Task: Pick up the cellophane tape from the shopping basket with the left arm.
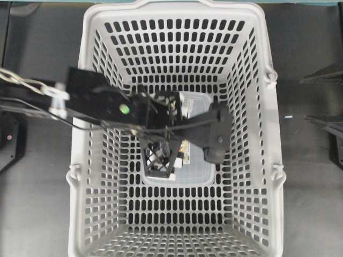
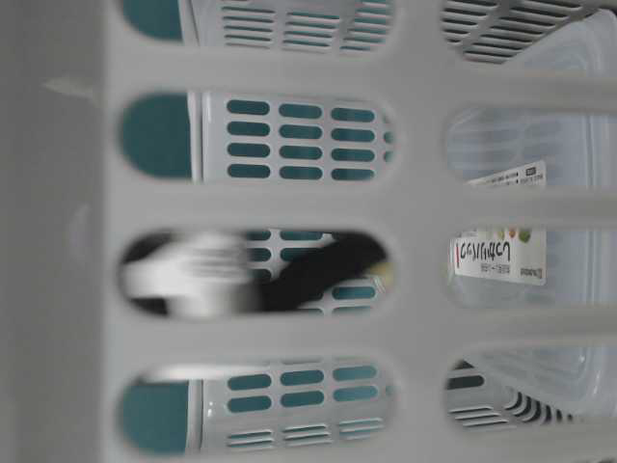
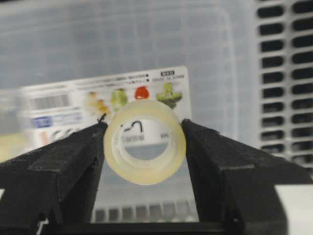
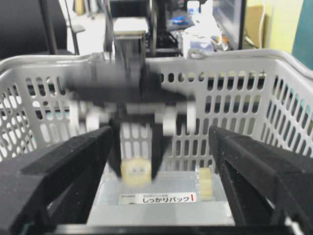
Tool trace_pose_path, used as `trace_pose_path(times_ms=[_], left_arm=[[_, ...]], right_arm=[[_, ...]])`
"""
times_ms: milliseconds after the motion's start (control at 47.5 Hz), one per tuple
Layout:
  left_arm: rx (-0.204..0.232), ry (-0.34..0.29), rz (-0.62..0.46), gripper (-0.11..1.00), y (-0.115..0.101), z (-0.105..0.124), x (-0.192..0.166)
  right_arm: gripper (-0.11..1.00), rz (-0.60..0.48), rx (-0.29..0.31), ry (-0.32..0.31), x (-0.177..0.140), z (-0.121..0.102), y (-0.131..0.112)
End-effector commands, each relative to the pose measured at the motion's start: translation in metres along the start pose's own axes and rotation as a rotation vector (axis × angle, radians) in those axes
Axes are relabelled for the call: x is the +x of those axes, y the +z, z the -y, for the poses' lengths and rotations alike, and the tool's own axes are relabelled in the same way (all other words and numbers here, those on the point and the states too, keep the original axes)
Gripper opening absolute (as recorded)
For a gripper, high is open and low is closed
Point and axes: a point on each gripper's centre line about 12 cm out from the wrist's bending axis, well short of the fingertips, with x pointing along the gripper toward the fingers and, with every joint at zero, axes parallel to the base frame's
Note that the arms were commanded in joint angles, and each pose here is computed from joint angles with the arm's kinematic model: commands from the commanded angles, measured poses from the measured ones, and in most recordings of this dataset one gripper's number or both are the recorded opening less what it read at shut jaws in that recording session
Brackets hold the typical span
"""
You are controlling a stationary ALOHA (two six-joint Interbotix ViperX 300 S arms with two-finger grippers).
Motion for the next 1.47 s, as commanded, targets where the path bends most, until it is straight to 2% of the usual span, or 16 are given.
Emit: trace_pose_path(times_ms=[0,190,316,632,1454], left_arm=[[0.0,0.005,0.074,0.5,0.017,-0.001,-0.065],[-0.004,0.005,0.085,0.5,0.03,-0.001,-0.134],[-0.002,0.0,0.056,0.5,0.035,0.001,-0.146],[0.002,0.001,0.019,0.5,0.042,0.001,-0.132],[0.0,0.002,0.019,0.5,0.045,0.0,-0.124]], right_arm=[[0.76,0.014,0.0,-0.001,0.001,0.0,0.004],[0.76,0.014,0.002,-0.001,0.001,0.0,0.004],[0.76,0.015,0.002,-0.001,0.001,0.0,0.004],[0.76,0.015,0.0,-0.001,0.001,0.0,0.004],[0.76,0.014,0.0,-0.001,0.001,0.0,0.003]])
